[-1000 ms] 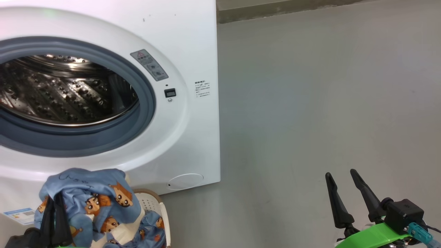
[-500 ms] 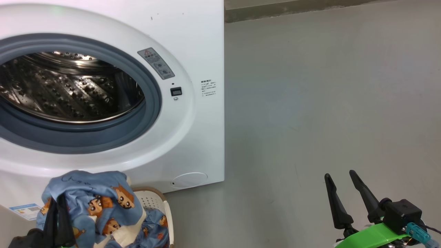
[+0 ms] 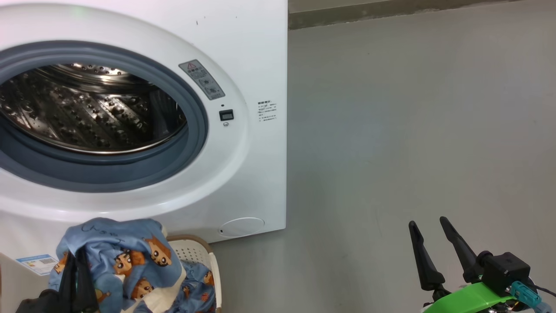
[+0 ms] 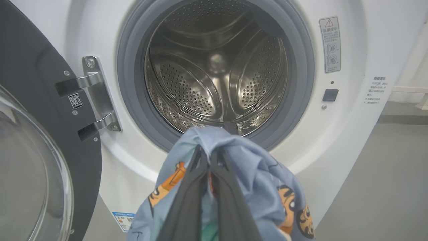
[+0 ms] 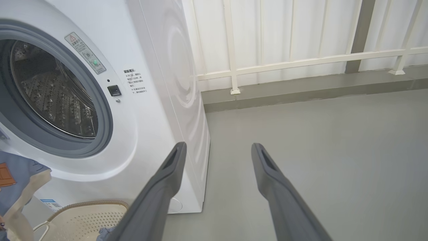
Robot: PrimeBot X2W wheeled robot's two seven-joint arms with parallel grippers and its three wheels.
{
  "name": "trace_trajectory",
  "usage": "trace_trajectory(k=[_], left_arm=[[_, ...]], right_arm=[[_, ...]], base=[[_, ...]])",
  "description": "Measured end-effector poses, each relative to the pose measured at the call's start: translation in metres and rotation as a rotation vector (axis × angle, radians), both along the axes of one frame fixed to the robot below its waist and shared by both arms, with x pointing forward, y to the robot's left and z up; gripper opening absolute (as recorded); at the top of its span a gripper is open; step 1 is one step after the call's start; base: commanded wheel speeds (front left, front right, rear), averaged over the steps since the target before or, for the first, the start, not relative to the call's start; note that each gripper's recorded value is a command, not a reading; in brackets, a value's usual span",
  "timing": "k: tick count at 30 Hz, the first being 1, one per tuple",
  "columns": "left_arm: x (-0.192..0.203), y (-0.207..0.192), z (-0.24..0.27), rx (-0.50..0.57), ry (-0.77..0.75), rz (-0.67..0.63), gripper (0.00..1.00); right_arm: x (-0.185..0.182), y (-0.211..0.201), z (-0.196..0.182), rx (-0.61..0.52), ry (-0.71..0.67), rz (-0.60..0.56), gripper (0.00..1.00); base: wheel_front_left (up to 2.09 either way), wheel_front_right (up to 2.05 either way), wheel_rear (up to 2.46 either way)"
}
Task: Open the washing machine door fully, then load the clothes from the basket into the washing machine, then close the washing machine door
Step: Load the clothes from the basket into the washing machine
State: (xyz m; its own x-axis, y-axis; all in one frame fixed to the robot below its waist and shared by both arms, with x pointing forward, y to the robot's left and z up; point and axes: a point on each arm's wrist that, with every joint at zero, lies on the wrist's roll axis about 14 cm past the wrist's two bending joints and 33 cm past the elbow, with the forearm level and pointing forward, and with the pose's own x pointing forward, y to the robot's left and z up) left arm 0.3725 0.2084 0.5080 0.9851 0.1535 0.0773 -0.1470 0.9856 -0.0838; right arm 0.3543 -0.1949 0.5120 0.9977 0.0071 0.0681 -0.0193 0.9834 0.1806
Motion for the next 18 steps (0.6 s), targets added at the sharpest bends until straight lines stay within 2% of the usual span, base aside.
trace_trajectory(k=[18], left_arm=[[-0.0065,0.0035,-0.0076,0.003,0.024,0.007,0.00]], right_arm=[[0.0025,0.0036,-0.0040,-0.007,0.012,0.019,1.00]], base=[[0.00,0.00,0.00]])
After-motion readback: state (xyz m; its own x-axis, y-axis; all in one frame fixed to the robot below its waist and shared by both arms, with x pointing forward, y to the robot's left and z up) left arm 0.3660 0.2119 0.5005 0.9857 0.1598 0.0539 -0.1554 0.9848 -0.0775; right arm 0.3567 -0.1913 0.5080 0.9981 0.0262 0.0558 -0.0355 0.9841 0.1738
